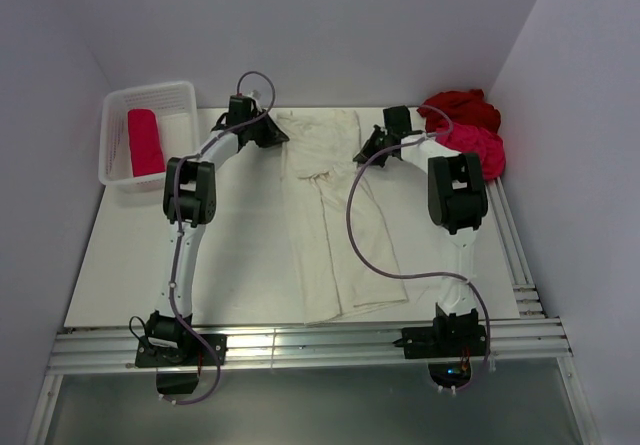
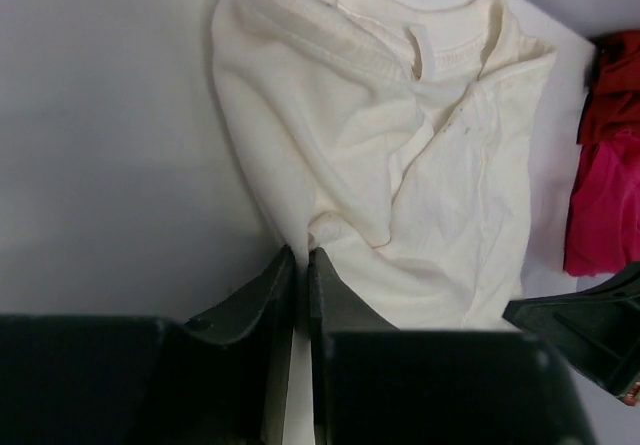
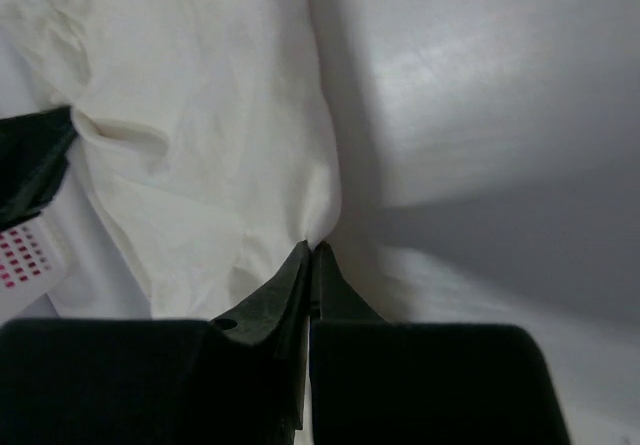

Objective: Roll the t-shirts
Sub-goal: Fold the tshirt

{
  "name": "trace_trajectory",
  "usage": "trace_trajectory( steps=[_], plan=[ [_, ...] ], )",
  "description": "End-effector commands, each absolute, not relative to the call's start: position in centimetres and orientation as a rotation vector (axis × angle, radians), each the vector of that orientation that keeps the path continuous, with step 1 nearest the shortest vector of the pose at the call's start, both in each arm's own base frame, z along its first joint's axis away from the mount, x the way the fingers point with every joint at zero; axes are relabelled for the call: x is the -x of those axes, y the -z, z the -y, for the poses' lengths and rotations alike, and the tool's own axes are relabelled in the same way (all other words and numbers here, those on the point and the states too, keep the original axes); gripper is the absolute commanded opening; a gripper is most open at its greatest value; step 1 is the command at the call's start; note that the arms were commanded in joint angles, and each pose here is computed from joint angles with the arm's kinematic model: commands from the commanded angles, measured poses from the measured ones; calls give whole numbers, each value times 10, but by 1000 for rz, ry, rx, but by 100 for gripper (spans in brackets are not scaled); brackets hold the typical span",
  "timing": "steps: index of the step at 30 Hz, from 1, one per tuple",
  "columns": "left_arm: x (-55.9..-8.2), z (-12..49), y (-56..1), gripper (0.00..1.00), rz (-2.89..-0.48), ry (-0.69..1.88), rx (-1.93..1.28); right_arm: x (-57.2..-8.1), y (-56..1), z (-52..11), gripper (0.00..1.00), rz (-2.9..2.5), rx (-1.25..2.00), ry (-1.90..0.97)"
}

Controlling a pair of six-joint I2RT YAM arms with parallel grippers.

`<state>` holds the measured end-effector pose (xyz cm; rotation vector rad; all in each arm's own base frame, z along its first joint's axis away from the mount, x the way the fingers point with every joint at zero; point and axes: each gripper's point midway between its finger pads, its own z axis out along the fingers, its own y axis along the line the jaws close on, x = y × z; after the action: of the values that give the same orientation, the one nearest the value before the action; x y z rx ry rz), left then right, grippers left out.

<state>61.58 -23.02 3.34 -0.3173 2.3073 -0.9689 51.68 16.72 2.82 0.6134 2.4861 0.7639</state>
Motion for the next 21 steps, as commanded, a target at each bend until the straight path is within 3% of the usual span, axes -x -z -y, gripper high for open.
trace_trajectory(
  steps=[1,4,6,7,8,12,13,14,16,21],
  plan=[
    [-650,220,-48,16,-2188,1005,323,-556,-54,-165,0,-2386,-621,-754],
    [-663,215,-56,19,-2135,1028,354,-577,-61,-165,0,-2360,-621,-744],
    [-669,211,-63,23,-2101,1050,377,-589,-65,-166,6,-2362,-612,-752],
    [-668,212,-67,30,-2097,1060,375,-590,-66,-166,11,-2372,-613,-760],
    [-668,212,-71,36,-2094,1072,373,-596,-75,-166,24,-2357,-599,-778],
    [-644,210,-76,62,-2143,1077,367,-588,-88,-159,45,-2355,-573,-785],
    [-639,208,-104,74,-2115,1076,345,-585,-92,-157,50,-2355,-569,-778],
    [-634,206,-108,78,-2119,1063,345,-577,-86,-152,56,-2376,-569,-758],
    [-616,200,-119,86,-2148,1029,337,-565,-94,-146,57,-2398,-564,-731],
    [-577,190,-139,87,-2199,970,312,-521,-117,-133,56,-2427,-504,-680]
  ],
)
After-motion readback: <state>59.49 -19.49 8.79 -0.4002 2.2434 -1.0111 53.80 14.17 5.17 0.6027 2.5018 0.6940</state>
